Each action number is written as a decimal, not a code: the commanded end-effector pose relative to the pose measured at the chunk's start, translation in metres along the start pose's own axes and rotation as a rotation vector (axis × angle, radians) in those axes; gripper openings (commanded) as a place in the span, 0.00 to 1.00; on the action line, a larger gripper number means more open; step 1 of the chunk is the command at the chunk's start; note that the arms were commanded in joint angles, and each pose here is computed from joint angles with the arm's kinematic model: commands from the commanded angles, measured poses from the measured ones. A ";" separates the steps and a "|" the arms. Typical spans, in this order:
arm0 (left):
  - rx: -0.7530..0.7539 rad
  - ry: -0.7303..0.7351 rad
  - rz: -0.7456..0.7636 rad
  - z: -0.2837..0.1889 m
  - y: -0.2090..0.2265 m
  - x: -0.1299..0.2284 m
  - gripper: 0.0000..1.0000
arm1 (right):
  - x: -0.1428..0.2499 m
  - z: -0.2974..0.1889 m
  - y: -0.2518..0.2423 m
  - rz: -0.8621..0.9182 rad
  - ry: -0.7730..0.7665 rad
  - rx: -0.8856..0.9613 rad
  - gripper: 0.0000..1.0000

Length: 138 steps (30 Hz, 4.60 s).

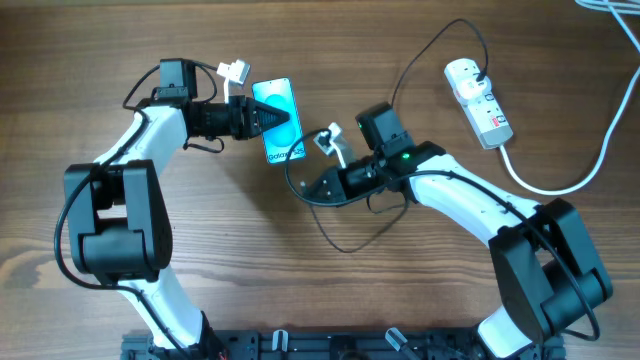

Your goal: Plug charger to phone and switch on socket

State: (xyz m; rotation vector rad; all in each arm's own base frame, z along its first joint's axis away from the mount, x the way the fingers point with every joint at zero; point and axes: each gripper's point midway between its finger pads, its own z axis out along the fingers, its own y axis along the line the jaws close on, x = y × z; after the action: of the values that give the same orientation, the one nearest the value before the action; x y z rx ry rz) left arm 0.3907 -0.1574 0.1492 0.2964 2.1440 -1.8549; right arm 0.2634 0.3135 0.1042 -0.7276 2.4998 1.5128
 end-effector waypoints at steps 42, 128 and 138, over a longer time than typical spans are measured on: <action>0.142 0.022 -0.316 -0.004 -0.026 -0.011 0.04 | -0.043 -0.026 0.041 0.095 -0.104 -0.307 0.04; 0.147 0.038 -0.257 0.004 -0.029 -0.010 0.04 | -0.045 -0.020 0.039 0.148 -0.116 -0.274 0.04; 0.147 0.038 -0.257 0.004 -0.029 -0.010 0.04 | -0.053 -0.021 0.040 0.151 -0.143 -0.273 0.04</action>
State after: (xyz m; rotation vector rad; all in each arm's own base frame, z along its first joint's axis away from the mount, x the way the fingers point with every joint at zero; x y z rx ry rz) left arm 0.3927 -0.1659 0.1732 0.0437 2.1974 -2.1507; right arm 0.2899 0.3286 0.1706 -0.4993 2.2891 1.9137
